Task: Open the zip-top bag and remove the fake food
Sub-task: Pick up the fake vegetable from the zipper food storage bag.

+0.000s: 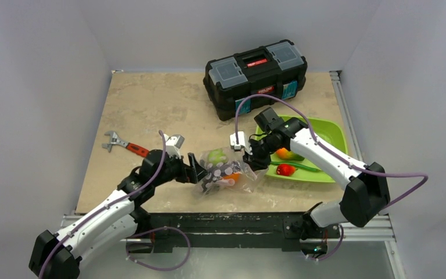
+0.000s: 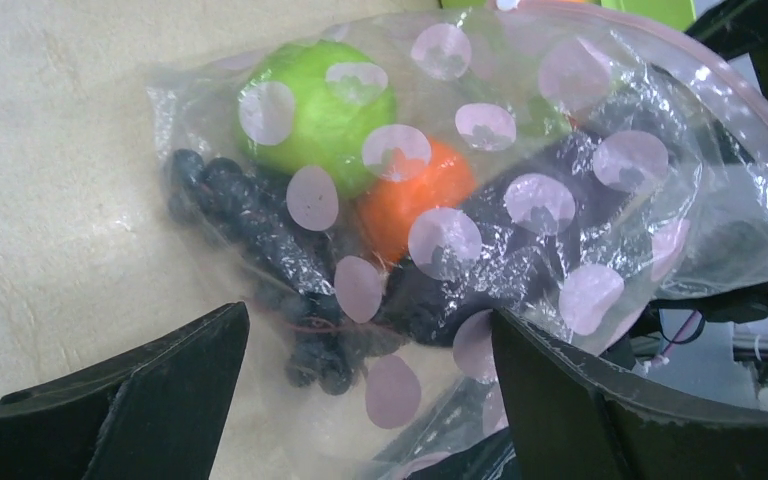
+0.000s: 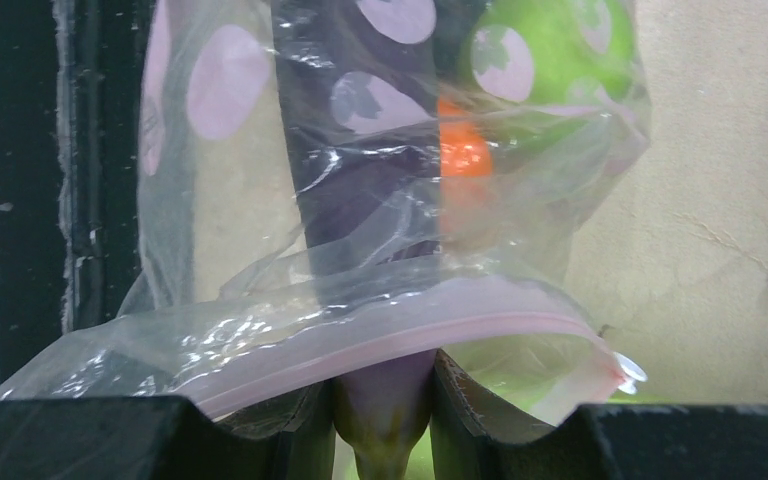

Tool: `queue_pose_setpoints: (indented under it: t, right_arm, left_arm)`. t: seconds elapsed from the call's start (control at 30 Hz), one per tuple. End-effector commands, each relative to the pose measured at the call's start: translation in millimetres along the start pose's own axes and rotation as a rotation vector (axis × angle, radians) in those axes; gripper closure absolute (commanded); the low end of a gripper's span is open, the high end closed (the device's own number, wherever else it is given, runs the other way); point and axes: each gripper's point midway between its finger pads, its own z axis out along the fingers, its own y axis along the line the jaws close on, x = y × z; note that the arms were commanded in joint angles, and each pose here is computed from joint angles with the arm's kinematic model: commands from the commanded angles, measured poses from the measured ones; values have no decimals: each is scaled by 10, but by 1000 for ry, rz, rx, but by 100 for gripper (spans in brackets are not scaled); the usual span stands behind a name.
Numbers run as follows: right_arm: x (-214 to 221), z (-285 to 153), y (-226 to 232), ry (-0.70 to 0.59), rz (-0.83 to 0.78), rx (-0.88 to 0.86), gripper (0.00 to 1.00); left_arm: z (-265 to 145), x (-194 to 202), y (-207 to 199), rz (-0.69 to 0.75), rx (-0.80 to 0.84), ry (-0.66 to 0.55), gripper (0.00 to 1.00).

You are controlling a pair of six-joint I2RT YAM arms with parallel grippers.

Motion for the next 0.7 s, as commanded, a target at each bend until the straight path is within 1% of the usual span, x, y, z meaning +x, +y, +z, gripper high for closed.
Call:
queue_pose_setpoints:
  t: [0.0,0.07,0.17,0.23,0.33,0.37,0.5,0.57,0.67]
  right_arm:
    - [-119,-113,-218,-22,-24,122,99]
    - [-129,-169,-244,-13,-39,144,99]
    - [-165,-279,-248,-5,-66,164,99]
    - [-150,-333,-256,11,-78,183,99]
    - [-70,-392,-282,48,-84,225,99]
    - [-53,-416,-282,56,-86,239,99]
    - [-10,-472,-278,69,-87,272,99]
    - [-2,-531,-303,78,-86,303,99]
    - [8,-645,-348,88,-86,363,99]
  left_arm:
    - [-37,100,-71,-24,57,26,10]
    - [-44,143,47,-33,3,29,13]
    - [-40,202,180,-52,-62,43,20]
    - [-31,202,209,-55,-78,47,26]
    - [-32,180,197,-38,-75,45,28]
    - [-38,172,179,-27,-65,43,28]
    - [-126,84,32,44,4,20,22]
    - [-181,51,28,67,-5,12,19]
    - [-232,36,72,88,-35,8,19]
